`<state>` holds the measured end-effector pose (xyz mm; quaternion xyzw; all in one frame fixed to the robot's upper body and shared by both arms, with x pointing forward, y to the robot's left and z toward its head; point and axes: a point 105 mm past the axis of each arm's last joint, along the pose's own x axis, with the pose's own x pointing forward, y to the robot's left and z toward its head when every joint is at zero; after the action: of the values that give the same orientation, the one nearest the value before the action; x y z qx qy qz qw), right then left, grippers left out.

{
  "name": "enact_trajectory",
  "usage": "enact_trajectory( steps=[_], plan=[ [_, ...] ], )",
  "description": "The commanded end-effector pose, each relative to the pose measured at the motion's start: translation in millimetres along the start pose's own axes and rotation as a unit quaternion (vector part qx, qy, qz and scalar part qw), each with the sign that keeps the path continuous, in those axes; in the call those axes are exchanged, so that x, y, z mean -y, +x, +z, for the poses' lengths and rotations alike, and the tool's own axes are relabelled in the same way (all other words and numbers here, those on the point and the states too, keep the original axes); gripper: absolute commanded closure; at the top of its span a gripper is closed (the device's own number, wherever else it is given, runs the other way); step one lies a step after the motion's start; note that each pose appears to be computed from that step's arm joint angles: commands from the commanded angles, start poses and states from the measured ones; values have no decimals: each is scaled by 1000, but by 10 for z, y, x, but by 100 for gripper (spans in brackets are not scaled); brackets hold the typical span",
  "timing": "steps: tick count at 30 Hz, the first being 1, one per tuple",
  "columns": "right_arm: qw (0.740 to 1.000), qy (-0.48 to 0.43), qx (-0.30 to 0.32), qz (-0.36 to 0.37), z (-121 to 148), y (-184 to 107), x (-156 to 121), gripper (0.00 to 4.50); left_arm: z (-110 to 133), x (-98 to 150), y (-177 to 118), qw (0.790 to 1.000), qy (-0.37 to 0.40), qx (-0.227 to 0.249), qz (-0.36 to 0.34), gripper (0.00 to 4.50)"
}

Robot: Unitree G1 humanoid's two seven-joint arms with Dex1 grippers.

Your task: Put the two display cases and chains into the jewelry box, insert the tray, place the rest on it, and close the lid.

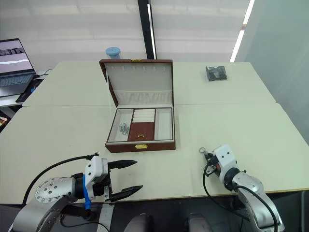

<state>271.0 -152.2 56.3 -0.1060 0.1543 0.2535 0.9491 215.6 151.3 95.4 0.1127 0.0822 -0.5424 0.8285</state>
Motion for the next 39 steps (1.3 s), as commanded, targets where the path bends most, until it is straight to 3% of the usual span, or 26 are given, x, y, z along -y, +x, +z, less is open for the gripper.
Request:
enact_trajectory(
  steps=[1, 15, 29, 39],
  plan=[
    [1000, 17, -18, 8, -102, -3, -28, 449, 57, 17, 23, 1000, 15, 11, -3, 0],
    [991, 25, 104, 85, 614, -32, -146, 449, 69, -41, 25, 998, -9, 35, 45, 0],
    [966, 40, 184, 175, 1503, 345, -396, 449, 65, -65, -166, 981, -31, 59, 184, 0],
    [951, 45, 211, 223, 1846, 497, -605, 449, 29, -1, -284, 966, -38, 62, 246, 0]
  ],
)
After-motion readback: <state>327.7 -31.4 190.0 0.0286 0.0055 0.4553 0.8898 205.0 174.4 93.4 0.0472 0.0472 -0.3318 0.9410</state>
